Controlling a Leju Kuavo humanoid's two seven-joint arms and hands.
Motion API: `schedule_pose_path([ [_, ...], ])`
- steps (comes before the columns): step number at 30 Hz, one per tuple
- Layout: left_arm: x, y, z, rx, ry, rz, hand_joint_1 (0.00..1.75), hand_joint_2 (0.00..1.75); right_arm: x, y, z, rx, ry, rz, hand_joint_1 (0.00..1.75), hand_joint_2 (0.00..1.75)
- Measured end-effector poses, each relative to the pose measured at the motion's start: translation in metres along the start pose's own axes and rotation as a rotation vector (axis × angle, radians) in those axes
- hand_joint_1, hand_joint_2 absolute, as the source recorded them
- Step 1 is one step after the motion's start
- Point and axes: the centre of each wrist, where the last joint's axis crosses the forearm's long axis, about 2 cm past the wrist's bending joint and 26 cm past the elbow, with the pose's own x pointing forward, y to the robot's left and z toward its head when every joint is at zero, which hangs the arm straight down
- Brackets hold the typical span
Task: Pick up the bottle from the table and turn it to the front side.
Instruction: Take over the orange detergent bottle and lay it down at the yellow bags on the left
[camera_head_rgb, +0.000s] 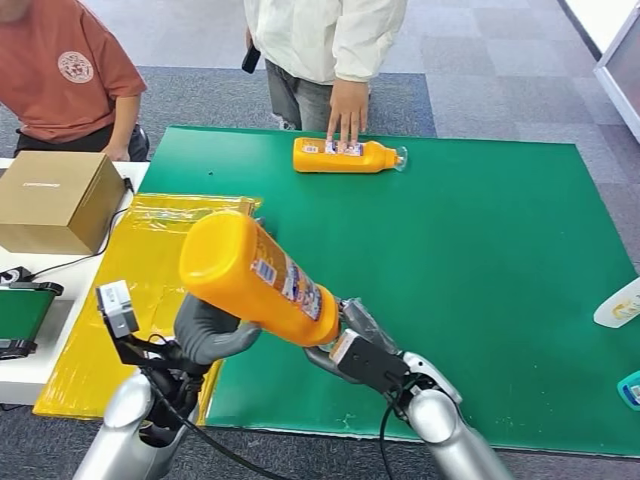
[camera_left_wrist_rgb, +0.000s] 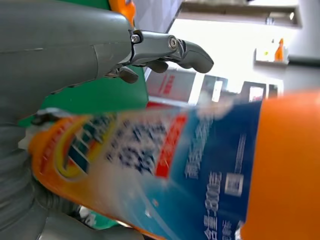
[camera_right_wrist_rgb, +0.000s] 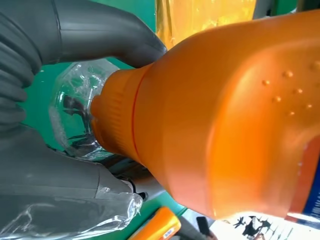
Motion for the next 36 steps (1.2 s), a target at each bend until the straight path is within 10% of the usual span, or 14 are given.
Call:
schedule_pose_path([
  [10, -0.014, -0.004, -0.021, -0.107, 0.082, 0.105, 0.0, 1.75, 0.007, 0.014, -0.021, 0.07, -0.031, 0.041, 1.75, 1.75],
  [14, -0.017, -0.001, -0.022, -0.116, 0.105, 0.087, 1.75, 1.75, 0.005, 0.014, -0.023, 0.075, -0.023, 0.048, 1.75, 1.75],
  [30, -0.022, 0.001, -0.019, -0.083, 0.164, -0.107, 1.75, 1.75, -0.003, 0.02, -0.018, 0.062, 0.025, 0.064, 1.75, 1.75],
  [34, -0.022, 0.001, -0.019, -0.076, 0.169, -0.139, 1.75, 1.75, -0.004, 0.02, -0.017, 0.054, 0.032, 0.076, 0.01, 1.75],
  [36, -0.022, 0.001, -0.018, -0.043, 0.164, -0.205, 1.75, 1.75, -0.004, 0.021, -0.016, 0.036, 0.047, 0.08, 0.0, 1.75],
])
